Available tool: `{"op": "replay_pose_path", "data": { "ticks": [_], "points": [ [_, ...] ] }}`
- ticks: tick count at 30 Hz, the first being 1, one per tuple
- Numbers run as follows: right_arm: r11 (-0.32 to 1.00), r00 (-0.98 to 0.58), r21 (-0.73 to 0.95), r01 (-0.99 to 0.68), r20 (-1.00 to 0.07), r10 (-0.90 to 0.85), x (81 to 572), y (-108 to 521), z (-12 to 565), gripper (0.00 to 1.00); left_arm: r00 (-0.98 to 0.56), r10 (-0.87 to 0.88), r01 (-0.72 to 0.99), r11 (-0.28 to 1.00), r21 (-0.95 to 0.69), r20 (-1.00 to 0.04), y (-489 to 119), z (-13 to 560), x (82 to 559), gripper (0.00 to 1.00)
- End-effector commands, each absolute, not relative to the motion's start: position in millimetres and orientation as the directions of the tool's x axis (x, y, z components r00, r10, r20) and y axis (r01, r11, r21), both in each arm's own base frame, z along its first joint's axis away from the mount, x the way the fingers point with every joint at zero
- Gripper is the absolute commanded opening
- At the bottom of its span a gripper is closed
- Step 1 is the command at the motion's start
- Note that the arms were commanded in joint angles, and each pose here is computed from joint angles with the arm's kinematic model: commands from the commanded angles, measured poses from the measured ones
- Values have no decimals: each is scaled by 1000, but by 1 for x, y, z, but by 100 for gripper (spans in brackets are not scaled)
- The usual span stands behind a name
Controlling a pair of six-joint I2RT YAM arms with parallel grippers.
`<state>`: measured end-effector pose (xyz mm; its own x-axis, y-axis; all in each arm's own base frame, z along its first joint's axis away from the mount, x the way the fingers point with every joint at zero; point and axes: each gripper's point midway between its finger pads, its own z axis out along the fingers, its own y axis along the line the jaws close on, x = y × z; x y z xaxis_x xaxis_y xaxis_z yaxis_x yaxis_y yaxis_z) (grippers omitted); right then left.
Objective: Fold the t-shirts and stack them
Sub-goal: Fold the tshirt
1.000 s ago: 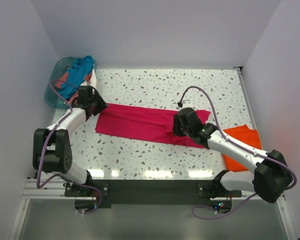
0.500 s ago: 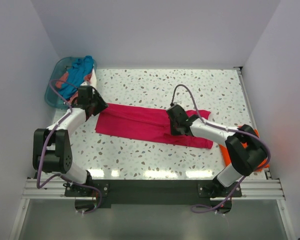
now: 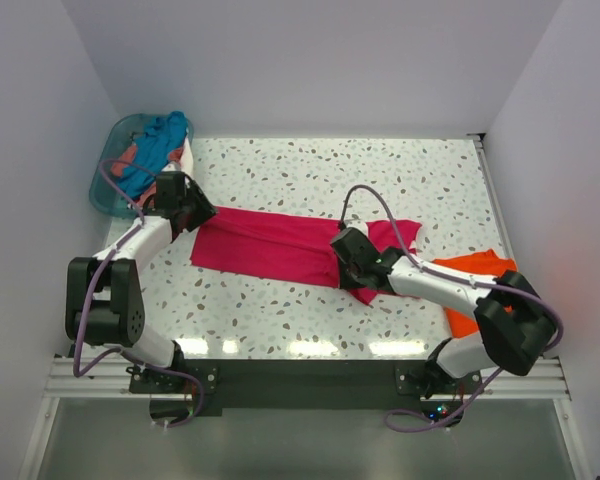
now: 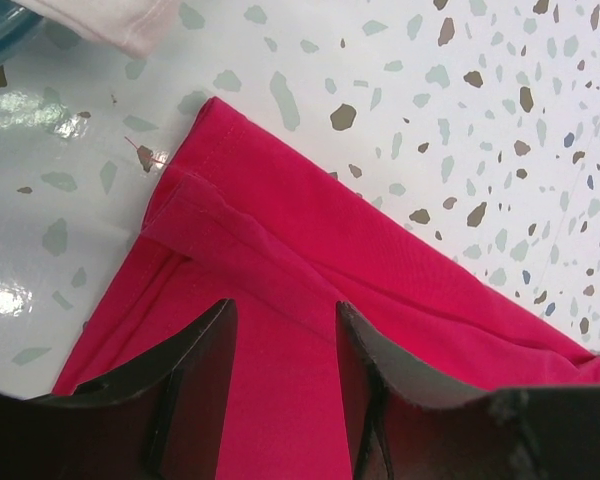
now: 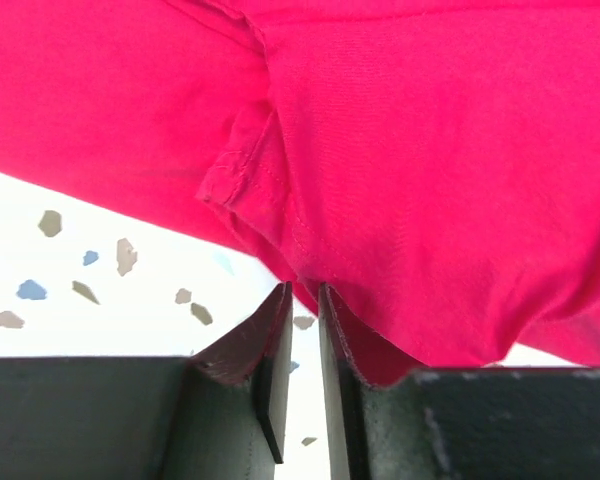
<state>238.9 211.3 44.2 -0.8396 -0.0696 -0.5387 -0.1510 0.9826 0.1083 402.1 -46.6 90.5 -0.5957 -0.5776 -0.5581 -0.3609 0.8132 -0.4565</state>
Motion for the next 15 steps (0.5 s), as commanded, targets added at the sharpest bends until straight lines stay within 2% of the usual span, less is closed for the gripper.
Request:
{"op": "replay_pose_path", "data": {
  "ticks": [1,8,15],
  "points": [
    [988,-797,119,-98,-604,-6,248,204,74,25,-601,-547,-305,830,-466,-582,-50,103,404,49],
    [986,-793,160,45,-595,133,274,163,81,29,-659,-431,-199,890,-409,-617,-80,114,414,54],
    [971,-803,177,161,-549,233,288,131,61,33,-679,-395,-245,917,-315,-619,-87,88,414,48]
  ]
}}
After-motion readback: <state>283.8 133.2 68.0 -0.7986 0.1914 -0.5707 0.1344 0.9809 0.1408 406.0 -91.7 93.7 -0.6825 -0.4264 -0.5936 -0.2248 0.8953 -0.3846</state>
